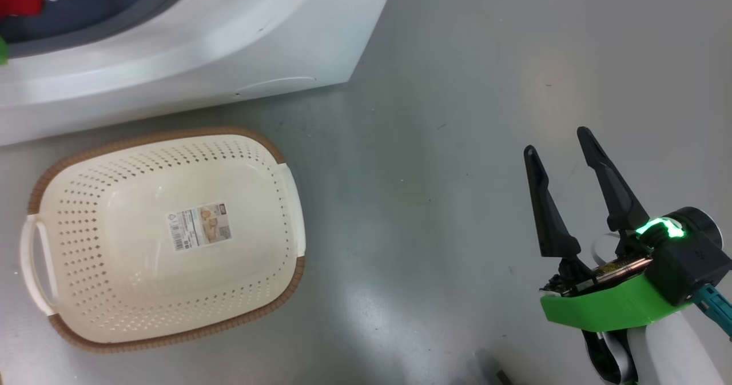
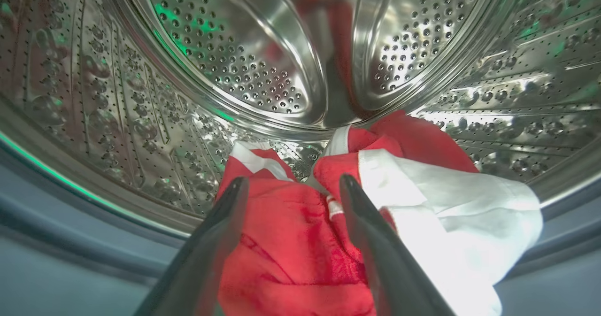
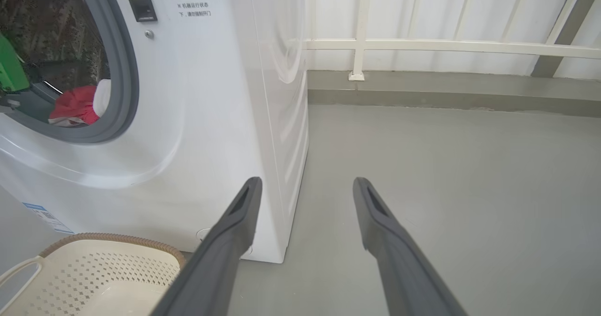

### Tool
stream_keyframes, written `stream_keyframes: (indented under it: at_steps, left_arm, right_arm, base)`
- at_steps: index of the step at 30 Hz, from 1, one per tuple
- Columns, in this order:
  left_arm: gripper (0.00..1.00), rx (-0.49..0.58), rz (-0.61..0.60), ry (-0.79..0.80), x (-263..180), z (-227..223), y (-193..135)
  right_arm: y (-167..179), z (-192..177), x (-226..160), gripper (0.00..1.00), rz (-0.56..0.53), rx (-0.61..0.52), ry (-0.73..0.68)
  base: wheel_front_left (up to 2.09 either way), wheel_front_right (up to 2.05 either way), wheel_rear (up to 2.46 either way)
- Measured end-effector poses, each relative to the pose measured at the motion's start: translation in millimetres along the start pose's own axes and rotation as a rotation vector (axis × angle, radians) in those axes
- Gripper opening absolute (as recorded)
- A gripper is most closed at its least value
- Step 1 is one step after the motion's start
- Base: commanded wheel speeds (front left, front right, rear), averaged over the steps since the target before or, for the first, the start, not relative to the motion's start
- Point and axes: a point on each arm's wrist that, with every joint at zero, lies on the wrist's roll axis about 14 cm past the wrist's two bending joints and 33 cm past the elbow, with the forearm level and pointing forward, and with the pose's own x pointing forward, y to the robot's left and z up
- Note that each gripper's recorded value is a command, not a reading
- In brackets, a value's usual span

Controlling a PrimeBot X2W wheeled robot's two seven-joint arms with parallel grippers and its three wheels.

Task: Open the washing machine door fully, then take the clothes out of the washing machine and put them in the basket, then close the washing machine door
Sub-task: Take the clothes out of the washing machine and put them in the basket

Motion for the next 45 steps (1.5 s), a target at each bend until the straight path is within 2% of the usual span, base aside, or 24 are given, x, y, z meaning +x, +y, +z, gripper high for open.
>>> stream_keyframes:
  at_steps: [4,11,21,25,26,27,28,29,30,31,45]
  left_arm:
    - [1.0,0.012,0.007,0.064,8,-10,1]
    - [1.0,0.074,0.017,0.277,14,-49,1]
    - [1.0,0.236,0.056,0.405,8,-70,10]
    - [1.0,0.266,0.056,0.43,6,-72,11]
    - [0.96,0.271,0.055,0.432,6,-72,11]
    - [0.74,0.273,0.055,0.434,6,-72,11]
    - [0.43,0.275,0.055,0.437,6,-72,12]
    - [0.28,0.278,0.055,0.44,6,-72,11]
    - [0.04,0.28,0.056,0.44,7,-72,12]
    - [0.0,0.28,0.054,0.441,7,-72,12]
    - [0.0,0.21,0.04,0.385,9,-66,11]
  right_arm:
    - [-2,-3,-1,1.0,-0.005,-0.003,0.011]
    - [-6,-8,-2,1.0,-0.016,-0.01,0.027]
    - [-6,-9,-5,1.0,-0.019,-0.004,0.033]
    - [-5,-8,-5,1.0,-0.017,0.0,0.031]
    - [-5,-8,-5,1.0,-0.017,0.0,0.031]
    - [-5,-8,-5,1.0,-0.016,0.0,0.031]
    - [-5,-8,-5,1.0,-0.016,0.0,0.031]
    - [-5,-8,-5,1.0,-0.016,0.0,0.032]
    - [-5,-8,-5,1.0,-0.016,0.0,0.032]
    - [-5,-9,-5,1.0,-0.017,0.0,0.032]
    - [-3,-13,-2,1.0,-0.01,0.006,0.04]
  base:
    - [0.0,0.0,0.0]
    - [0.0,0.0,0.0]
    - [0.0,0.0,0.0]
    - [0.0,0.0,0.0]
    - [0.0,0.0,0.0]
    - [0.0,0.0,0.0]
    - [0.0,0.0,0.0]
    - [0.0,0.0,0.0]
    - [0.0,0.0,0.0]
    - [0.0,0.0,0.0]
    - [0.0,0.0,0.0]
